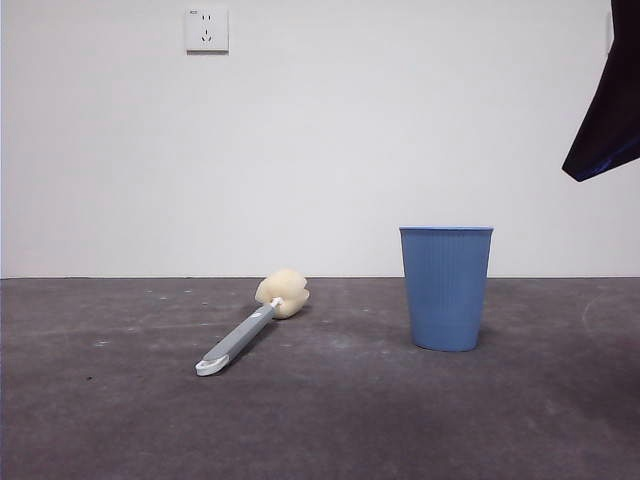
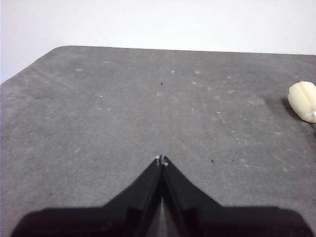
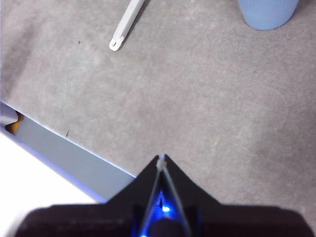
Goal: Pick up the cup brush,pick up the cup,insert the brush into the cup,clean the cup,put the cup brush back,put the cup back to the fixed position on the table
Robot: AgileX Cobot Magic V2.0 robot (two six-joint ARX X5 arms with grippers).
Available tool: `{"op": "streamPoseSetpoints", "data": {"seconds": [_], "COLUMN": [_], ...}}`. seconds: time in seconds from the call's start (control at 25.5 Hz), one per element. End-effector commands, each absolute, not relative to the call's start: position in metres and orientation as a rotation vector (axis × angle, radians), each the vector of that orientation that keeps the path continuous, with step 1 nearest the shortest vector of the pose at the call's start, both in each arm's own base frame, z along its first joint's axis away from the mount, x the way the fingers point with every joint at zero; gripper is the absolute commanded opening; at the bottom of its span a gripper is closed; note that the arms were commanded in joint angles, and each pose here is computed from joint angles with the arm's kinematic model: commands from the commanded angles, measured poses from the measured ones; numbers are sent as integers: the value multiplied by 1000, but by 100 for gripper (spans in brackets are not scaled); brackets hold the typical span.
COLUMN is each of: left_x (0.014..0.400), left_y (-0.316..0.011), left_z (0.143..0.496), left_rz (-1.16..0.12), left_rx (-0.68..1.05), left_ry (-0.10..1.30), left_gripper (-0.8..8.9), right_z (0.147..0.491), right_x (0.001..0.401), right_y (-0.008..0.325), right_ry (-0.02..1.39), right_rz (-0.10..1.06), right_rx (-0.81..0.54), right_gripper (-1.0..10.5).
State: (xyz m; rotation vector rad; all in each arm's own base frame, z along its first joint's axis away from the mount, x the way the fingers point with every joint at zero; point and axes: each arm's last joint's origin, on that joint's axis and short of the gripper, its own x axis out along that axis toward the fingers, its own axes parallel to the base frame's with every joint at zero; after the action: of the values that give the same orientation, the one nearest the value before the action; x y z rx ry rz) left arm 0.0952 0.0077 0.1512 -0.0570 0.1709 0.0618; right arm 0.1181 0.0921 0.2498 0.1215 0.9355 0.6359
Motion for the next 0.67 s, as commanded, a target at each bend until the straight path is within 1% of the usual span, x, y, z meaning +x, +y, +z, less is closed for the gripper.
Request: {"op": "streamPoseSetpoints", "data": {"seconds": [0.04,0.08,0.12,0.2,0.27,0.39,0.55,0.67], "left_x": [96,96,96,96,96,96,96,96], "left_y": [8,8,8,8,8,8,8,8], "left_z": [147,147,147,147,147,147,147,147], "left_rz": [69,69,69,69,69,69,69,68], "left_rx": [-64,-64,-64,-64,-64,-64,-64,-64], "left_ry": [180,180,180,180,180,180,180,180], "left_gripper": [-3,-3,-3,-3,-3,-3,-3,-3], "right_z": [249,252,255,263,273,275,244,212], "right_x": [118,115,115,116,116,111,100,95], "right_y": [92,90,86,76,62,35,13,6], "right_ry": [936,913,867,737,612,414,245,151], "right_rz": [632,633,622,555,503,350,189,128], "right_rx": [128,134,100,41,50,84,102,108], "right_gripper": [1,1,1,1,1,1,1,1]}}
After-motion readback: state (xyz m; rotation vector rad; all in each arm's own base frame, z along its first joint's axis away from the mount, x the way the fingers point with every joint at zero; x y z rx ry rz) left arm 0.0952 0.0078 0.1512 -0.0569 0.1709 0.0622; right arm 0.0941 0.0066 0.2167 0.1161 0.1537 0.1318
